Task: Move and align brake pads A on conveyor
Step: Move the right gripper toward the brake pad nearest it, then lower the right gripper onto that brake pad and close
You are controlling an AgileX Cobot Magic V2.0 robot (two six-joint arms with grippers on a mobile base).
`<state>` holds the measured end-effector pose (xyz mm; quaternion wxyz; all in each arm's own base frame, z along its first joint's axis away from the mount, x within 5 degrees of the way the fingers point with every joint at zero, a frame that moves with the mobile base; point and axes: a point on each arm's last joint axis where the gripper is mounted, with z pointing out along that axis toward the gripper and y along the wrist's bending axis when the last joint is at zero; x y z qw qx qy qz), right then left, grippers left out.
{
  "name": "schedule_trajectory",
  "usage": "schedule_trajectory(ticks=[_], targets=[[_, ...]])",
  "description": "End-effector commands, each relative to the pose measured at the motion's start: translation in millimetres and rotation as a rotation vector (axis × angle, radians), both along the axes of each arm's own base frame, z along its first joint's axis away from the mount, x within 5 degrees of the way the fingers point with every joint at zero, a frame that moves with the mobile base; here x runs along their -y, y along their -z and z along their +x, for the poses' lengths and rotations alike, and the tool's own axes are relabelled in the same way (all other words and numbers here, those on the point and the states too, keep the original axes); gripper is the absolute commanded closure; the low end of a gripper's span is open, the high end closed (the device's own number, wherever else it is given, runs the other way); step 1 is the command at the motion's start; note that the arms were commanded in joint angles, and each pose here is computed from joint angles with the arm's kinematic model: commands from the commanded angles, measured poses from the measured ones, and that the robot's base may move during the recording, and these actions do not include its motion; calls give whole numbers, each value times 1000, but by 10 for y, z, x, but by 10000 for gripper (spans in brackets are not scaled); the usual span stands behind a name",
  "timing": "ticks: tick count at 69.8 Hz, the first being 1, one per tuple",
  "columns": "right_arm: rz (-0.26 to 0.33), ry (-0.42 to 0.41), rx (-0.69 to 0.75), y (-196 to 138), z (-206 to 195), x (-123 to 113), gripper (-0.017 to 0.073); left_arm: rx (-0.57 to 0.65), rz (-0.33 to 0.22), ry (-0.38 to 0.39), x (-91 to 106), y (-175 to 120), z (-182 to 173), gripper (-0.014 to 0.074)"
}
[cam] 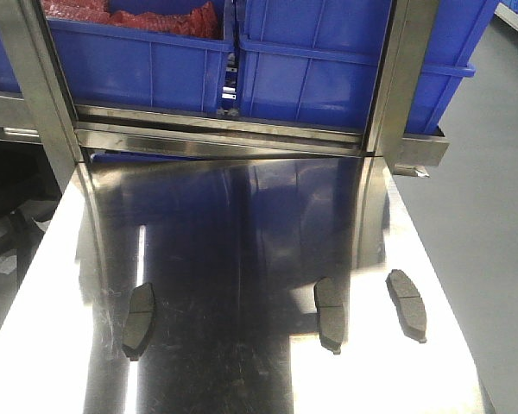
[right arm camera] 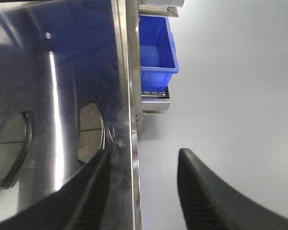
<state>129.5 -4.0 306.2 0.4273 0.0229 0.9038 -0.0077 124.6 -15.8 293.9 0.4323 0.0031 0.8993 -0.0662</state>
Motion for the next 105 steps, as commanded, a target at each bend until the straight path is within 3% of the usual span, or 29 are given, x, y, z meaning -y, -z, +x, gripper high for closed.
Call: schedule_trajectory(ticks=[1, 11, 32, 47, 52, 63, 71, 105], targets=[[-18, -12, 63, -129, 36, 2, 146, 112, -30, -7, 12, -163, 44, 601], [-1, -61, 75, -143, 42, -44, 136, 112, -30, -7, 12, -163, 44, 601], [130, -246, -15, 28, 367, -248, 136, 112, -30, -7, 12, -163, 44, 601], [98, -388, -129, 84, 735, -488, 136, 112, -30, -7, 12, -163, 44, 601], [89, -385, -174, 123, 879, -541, 136, 112, -30, -7, 12, -163, 44, 601], [79, -279, -326, 301, 1188, -549, 136, 112, -30, -7, 12, -163, 44, 601], [33, -213, -399, 442, 1375, -512, 136, 112, -30, -7, 12, -163, 44, 601], [-10, -227, -557, 877, 1931, -584, 26, 112, -30, -7, 12, -163, 44, 601]])
